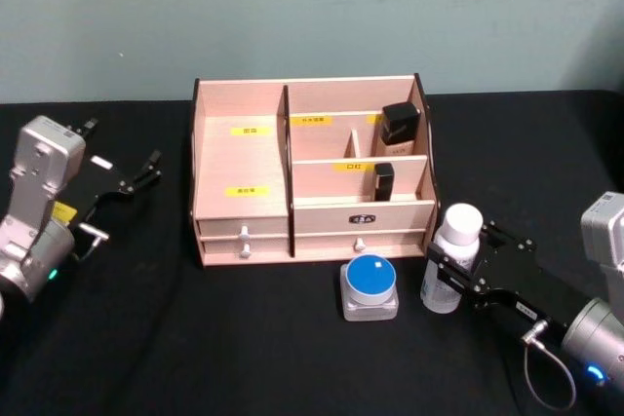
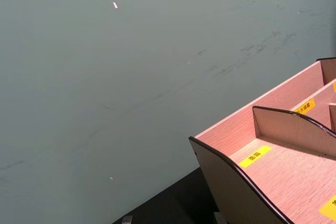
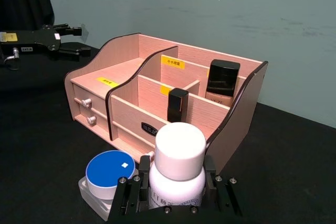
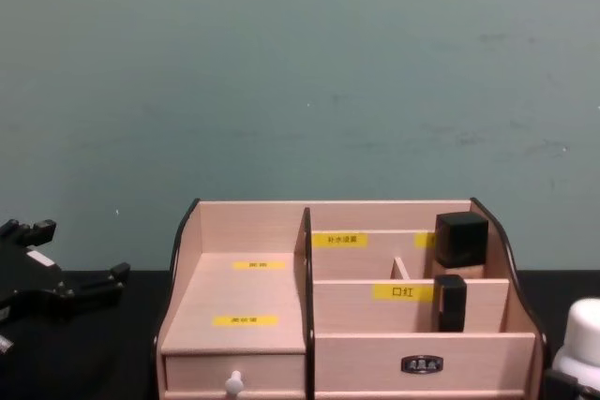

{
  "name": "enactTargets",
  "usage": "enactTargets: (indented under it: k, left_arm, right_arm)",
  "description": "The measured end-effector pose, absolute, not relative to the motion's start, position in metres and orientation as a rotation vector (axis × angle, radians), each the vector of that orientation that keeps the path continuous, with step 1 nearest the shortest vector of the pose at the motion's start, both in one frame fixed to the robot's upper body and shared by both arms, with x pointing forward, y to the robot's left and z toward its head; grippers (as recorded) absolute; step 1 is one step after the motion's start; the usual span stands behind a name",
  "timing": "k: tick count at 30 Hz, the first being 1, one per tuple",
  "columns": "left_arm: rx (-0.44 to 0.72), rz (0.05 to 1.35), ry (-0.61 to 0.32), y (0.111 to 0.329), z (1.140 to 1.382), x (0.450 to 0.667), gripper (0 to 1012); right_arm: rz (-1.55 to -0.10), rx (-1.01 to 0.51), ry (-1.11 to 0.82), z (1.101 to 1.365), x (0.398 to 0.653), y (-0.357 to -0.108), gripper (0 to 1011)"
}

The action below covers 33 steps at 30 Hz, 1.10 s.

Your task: Pick up the facial cleanser and watermelon frost from the table and place them into the tiered storage box.

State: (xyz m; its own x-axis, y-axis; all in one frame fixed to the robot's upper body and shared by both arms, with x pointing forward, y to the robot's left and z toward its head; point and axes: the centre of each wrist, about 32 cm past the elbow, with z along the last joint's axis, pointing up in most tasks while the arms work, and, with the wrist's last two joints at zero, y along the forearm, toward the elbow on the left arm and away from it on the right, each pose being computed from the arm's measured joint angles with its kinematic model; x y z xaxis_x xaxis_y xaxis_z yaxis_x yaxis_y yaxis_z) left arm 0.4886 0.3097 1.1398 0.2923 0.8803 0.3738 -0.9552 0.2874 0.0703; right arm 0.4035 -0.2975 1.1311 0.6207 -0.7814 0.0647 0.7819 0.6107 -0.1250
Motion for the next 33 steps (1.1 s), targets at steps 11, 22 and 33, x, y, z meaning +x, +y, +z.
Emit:
enactTargets:
  k: [11, 22, 33]
  left_arm:
    - [0.304, 1.248, -0.285, 0.31, 1.14, 0.489, 1001]
    - [0.304, 1.248, -0.285, 0.31, 1.14, 0.489, 1001]
    - [0.304, 1.248, -0.285, 0.31, 1.14, 0.489, 1001]
  right_arm:
    - [-0.898, -0.133, -0.019, 1.137, 0.406, -0.299, 601]
    - [-0.847, -0.069, -0.071, 1.175, 0.419, -0.291, 601]
    - [-0.803, -0.018, -0.123, 1.208, 0.439, -0.271, 601]
